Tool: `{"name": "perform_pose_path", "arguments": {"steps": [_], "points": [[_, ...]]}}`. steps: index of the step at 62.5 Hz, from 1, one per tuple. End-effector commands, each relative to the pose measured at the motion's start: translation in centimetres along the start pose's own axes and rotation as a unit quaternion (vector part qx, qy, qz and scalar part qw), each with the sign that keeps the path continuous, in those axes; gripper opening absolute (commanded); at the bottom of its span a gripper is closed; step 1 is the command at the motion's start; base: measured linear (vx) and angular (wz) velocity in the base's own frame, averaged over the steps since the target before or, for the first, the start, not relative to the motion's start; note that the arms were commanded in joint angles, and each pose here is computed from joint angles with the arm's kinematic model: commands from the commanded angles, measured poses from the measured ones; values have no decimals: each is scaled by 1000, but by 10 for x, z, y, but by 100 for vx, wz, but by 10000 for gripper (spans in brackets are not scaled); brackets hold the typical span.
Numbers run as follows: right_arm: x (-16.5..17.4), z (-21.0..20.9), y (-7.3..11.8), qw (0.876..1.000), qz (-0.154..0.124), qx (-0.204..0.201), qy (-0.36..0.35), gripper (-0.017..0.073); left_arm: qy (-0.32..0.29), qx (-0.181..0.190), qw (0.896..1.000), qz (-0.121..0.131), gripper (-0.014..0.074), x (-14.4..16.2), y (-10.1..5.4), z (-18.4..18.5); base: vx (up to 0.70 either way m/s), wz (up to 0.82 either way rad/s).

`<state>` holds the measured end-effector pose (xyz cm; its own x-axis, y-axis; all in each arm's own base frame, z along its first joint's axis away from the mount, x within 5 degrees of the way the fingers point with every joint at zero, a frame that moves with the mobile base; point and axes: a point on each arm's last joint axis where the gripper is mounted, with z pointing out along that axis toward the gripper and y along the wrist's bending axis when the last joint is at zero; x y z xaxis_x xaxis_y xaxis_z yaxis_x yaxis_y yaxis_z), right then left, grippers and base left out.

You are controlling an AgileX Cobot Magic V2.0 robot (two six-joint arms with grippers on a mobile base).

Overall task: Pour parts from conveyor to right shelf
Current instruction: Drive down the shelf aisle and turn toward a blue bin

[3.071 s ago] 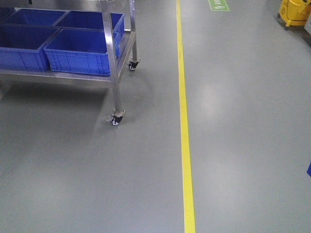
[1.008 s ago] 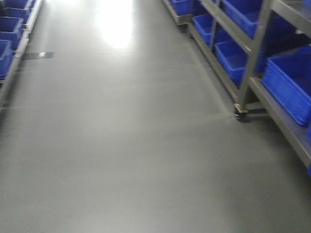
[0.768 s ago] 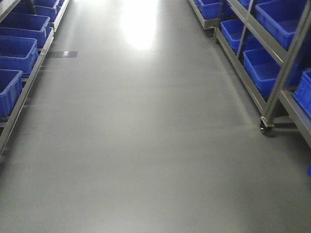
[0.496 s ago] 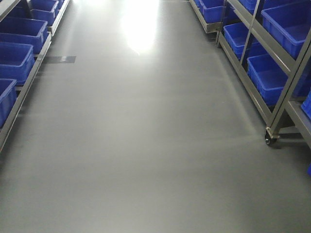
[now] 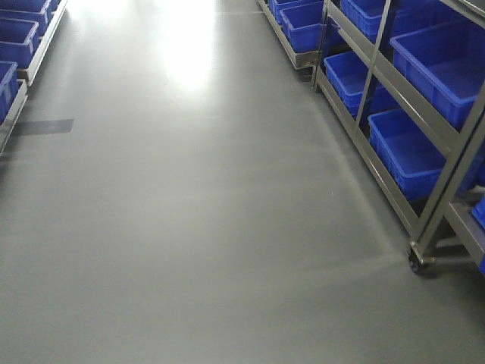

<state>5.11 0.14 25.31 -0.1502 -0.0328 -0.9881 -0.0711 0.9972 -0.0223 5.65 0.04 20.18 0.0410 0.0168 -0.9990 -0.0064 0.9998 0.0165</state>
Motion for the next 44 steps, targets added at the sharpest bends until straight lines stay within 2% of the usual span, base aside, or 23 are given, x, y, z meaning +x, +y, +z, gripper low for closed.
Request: {"name": "perform_pose_path", "arguments": {"steps": [1, 20, 44], "points": [[-16, -2, 0, 999, -9, 1, -51, -9, -27, 1, 1000, -5, -6, 3, 0, 0, 67, -13], [-16, -2, 0, 999, -9, 1, -51, -9, -27, 1, 1000, -5, -6, 3, 0, 0, 72, 0], [-16, -2, 0, 999, -9, 1, -51, -9, -27, 1, 1000, -5, -6, 3, 0, 0, 78, 21]]}}
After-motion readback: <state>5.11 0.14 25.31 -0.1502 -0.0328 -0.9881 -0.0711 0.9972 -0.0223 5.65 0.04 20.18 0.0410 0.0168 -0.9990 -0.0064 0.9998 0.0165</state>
